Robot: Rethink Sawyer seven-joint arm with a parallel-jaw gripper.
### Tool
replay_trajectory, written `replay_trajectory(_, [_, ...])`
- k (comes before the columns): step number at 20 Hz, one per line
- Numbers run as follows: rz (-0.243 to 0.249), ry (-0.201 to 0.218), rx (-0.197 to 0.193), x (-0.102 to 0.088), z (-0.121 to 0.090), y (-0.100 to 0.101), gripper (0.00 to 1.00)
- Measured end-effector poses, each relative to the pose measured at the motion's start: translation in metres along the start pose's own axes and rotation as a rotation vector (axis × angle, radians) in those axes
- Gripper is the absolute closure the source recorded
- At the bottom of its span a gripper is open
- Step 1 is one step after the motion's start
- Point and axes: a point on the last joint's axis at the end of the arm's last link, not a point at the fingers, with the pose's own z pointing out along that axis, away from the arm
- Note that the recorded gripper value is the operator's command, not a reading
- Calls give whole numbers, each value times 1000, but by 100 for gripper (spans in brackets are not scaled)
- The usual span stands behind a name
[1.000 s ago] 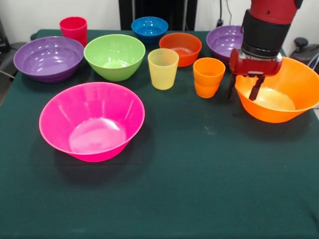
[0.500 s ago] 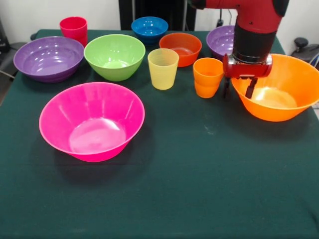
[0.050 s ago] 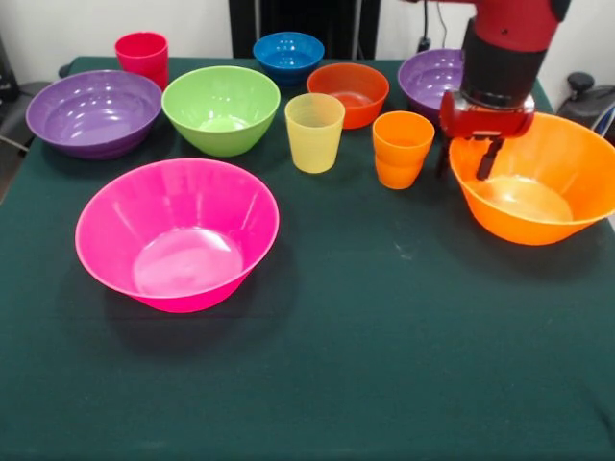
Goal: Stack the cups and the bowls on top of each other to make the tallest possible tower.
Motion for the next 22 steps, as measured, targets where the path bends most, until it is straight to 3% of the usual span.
replay_trajectory(5, [-48,-34,33,1,-7,13,0])
replay_trajectory(12, [-50,-64,81,-8,-7,-5,0])
replay_trajectory(15, [-55,-98,122,-16,-6,-20,0])
replay_trajectory(22, [-57,-152,163,-29,-6,-40,0])
